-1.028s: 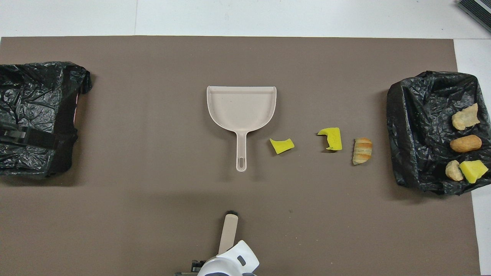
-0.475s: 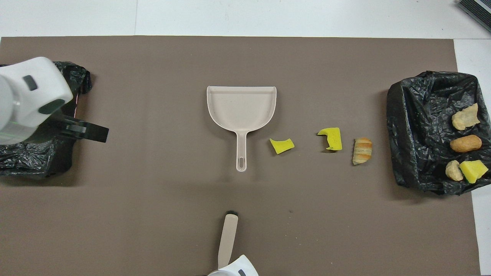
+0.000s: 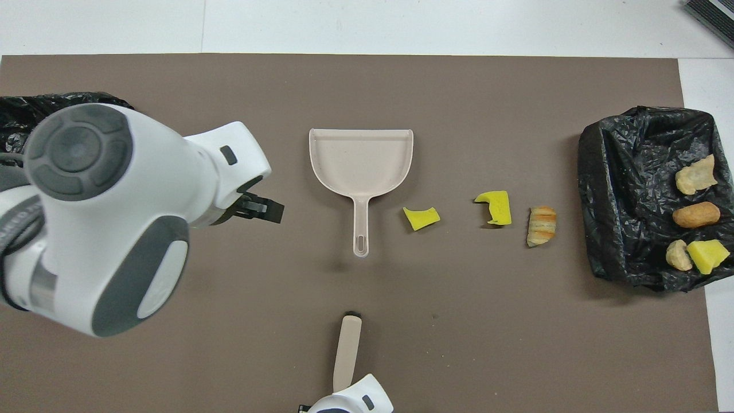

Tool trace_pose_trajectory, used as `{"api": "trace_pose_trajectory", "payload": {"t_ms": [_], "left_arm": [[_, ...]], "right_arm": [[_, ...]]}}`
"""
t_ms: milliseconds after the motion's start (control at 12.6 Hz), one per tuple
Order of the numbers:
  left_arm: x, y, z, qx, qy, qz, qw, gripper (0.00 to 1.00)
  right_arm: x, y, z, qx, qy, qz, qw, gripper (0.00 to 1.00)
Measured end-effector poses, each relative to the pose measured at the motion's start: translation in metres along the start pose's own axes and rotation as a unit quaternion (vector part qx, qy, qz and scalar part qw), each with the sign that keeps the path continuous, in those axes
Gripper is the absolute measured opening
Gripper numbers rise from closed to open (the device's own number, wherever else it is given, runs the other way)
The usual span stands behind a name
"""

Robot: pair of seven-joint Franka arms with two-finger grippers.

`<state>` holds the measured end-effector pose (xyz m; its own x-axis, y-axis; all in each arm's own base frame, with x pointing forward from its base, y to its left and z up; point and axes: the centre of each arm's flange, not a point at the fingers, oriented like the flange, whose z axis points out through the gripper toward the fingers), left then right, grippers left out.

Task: Sweep and dump trash in bin
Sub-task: 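Grasp the dustpan handle with the left gripper while the right grasps the brush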

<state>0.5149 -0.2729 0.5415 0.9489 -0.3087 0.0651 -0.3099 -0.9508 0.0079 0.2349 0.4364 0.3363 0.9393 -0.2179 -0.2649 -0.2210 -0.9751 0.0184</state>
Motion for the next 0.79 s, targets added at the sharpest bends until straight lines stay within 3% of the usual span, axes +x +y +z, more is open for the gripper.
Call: {"api": "trace_pose_trajectory", "payload": {"t_ms": [237, 475, 791], "left_arm": [[0.006, 0.053, 0.041, -0.003, -0.007, 0.011, 1.000, 1.00], [0.015, 0.104, 0.092, -0.012, 0.006, -0.009, 1.000, 1.00], [0.021, 0.135, 0.136, -0.022, 0.017, -0.012, 1.000, 1.00]], "right_arm": [[0.044, 0.028, -0.039, -0.020, -0.017, 0.010, 1.000, 0.26], [0.091, 0.084, -0.088, -0.035, -0.025, -0.009, 0.999, 0.26], [0.140, 0.151, -0.142, -0.040, -0.009, -0.022, 0.999, 0.26]]}}
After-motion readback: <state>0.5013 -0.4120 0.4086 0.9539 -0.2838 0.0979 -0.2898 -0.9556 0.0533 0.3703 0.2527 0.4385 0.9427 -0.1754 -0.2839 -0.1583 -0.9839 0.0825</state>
